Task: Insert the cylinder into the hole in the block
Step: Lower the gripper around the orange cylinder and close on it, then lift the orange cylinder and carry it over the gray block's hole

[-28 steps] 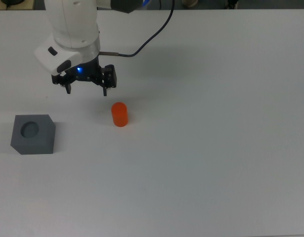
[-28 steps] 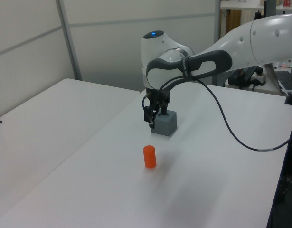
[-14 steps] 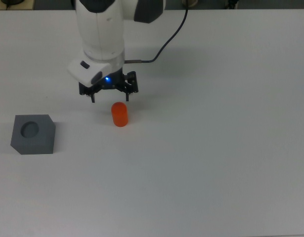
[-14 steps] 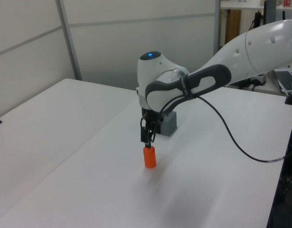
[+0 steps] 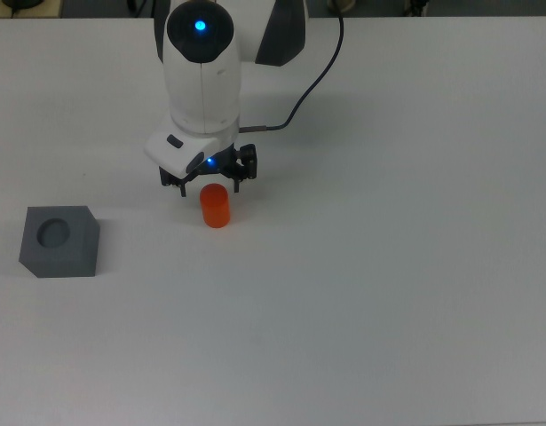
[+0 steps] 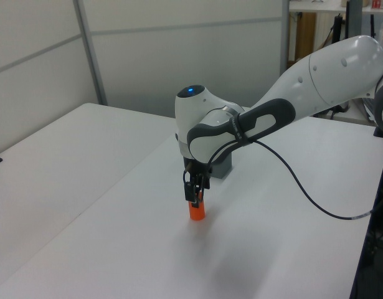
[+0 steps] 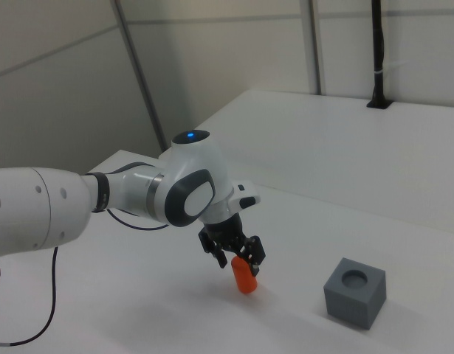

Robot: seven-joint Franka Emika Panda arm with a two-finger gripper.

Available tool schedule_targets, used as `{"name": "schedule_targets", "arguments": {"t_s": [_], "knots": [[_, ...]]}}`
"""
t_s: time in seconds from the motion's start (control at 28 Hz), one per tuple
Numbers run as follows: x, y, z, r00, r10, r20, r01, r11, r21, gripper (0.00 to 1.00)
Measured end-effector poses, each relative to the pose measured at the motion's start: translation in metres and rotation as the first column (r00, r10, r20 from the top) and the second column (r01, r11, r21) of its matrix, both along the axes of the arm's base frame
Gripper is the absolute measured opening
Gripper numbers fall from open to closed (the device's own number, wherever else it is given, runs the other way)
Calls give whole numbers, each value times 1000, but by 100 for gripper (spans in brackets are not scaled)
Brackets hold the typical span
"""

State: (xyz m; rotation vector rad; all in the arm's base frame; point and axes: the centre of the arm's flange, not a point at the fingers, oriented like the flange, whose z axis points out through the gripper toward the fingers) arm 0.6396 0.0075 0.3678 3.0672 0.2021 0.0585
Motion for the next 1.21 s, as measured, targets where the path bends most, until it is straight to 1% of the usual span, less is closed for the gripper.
{"name": "schedule_targets", "arguments": {"t_s": [0.07,0.11,0.14,0.29,0.32,0.54,1.0,1.21], "knots": [[0,0,0,1000,1,0,-1,1000,-1,82],[0,0,0,1000,1,0,-1,1000,-1,74],[0,0,0,1000,1,0,-1,1000,-1,72],[2,0,-3,1000,1,0,-1,1000,-1,59],[4,0,-4,1000,2,8,-2,1000,-1,52],[14,3,-5,998,7,65,-7,1000,2,51],[18,5,-4,997,7,73,-7,1000,3,48],[28,-5,16,993,-20,116,19,1000,6,48]]}}
